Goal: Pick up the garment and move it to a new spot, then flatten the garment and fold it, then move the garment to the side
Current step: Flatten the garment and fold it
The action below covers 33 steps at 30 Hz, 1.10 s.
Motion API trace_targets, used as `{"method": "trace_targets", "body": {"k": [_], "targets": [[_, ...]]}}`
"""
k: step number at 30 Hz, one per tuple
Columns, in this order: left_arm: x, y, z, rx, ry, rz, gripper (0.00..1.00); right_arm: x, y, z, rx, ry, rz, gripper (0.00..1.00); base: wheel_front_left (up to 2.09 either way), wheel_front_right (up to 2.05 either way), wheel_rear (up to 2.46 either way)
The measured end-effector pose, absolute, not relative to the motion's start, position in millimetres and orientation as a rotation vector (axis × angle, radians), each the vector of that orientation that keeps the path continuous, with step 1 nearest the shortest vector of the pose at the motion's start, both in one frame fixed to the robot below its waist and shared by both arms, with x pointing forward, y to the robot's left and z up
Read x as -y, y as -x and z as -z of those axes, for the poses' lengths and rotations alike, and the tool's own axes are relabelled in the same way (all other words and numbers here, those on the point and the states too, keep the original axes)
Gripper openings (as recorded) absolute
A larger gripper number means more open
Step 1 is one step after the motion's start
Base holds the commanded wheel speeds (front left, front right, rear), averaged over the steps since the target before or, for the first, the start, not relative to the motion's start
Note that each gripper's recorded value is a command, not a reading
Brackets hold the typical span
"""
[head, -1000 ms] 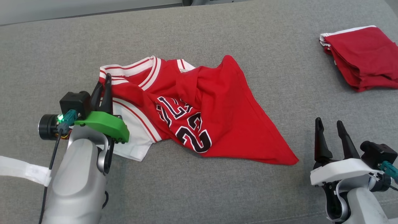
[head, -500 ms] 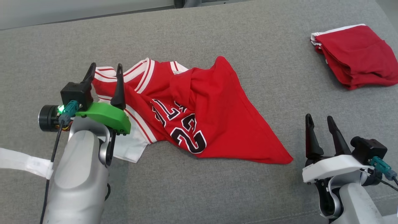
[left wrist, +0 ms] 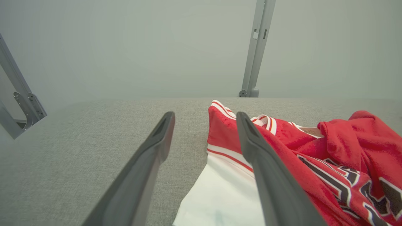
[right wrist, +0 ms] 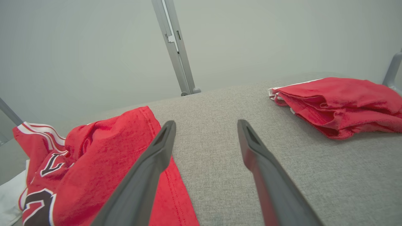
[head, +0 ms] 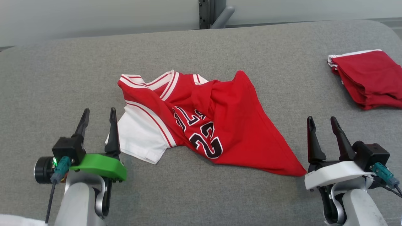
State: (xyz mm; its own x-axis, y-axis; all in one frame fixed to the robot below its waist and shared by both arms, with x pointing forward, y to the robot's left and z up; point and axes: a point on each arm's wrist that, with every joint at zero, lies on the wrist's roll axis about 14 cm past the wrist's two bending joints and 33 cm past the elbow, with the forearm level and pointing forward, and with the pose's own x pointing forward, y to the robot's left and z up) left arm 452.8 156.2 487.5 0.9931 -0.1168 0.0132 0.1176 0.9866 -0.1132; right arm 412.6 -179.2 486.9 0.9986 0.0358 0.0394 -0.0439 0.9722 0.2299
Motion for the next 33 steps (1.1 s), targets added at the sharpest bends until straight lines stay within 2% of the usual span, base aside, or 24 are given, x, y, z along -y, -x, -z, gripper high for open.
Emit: {"method": "trace_targets", "body": {"k": [16, 33], "targets": [[-182.0, -360.8, -481.0, 0.002, 0.182, -0.004, 1.00, 133.7, -385.8, -527.8, 0.139, -0.192, -0.192, 1.00, 0.00, 0.00, 0.00], [-171.7, -352.1, -488.0, 0.021, 0.209, -0.005, 1.00, 136.5, -372.5, -536.8, 0.168, -0.187, -0.187, 1.00, 0.00, 0.00, 0.00]]}}
